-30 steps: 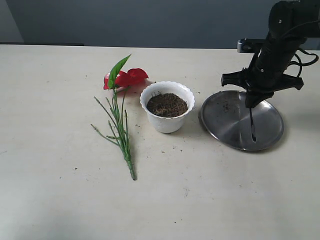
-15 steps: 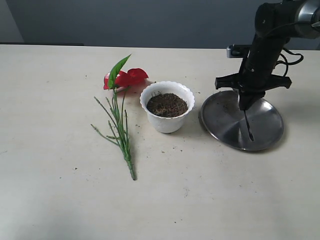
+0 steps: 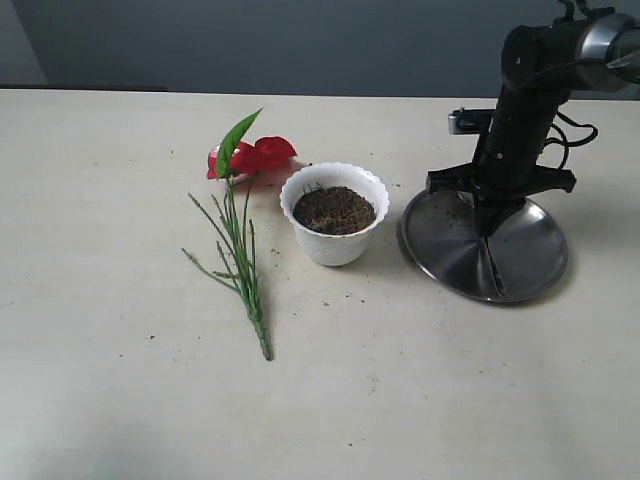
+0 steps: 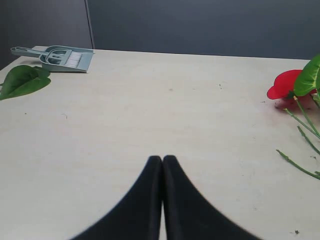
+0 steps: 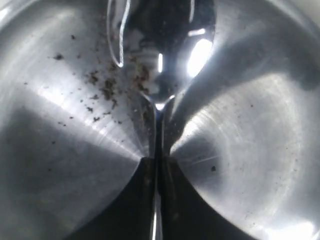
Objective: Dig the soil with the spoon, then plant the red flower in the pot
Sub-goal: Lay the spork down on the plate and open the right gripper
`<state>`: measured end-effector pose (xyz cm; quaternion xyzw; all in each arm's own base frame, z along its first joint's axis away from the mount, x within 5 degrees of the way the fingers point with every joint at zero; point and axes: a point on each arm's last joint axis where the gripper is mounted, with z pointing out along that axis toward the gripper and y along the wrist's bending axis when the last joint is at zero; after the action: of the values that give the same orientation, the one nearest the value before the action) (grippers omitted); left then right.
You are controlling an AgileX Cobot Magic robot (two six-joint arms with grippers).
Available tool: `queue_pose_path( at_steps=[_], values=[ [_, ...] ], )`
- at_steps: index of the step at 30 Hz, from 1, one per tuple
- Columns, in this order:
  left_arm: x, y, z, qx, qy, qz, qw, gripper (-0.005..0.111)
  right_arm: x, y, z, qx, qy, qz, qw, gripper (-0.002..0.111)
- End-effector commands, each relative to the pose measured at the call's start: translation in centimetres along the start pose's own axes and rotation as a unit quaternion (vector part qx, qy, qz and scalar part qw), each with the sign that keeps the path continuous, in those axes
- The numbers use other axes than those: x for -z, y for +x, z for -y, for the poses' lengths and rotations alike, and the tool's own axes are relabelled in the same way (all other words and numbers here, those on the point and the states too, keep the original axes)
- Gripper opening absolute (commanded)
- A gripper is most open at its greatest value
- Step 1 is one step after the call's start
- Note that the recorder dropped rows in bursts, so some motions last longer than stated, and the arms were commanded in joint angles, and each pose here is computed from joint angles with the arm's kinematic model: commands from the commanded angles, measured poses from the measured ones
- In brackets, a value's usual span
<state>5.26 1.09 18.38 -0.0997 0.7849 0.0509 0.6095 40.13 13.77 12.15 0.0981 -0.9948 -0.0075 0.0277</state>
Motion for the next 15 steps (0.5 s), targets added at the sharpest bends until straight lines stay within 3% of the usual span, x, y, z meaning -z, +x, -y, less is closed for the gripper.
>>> queue_pose_path(
  at_steps=[1,15],
  values=[
    [-0.02,0.09,-0.01,0.000,0.000,0.003,1.000,0.000,-0.33,-0.14,0.21,0.001,0.001,-0.006,1.000,-0.001],
    [-0.02,0.09,-0.01,0.000,0.000,0.003,1.000,0.000,-0.43,-0.14,0.19,0.001,0.000,-0.007,1.000,-0.001]
  ],
)
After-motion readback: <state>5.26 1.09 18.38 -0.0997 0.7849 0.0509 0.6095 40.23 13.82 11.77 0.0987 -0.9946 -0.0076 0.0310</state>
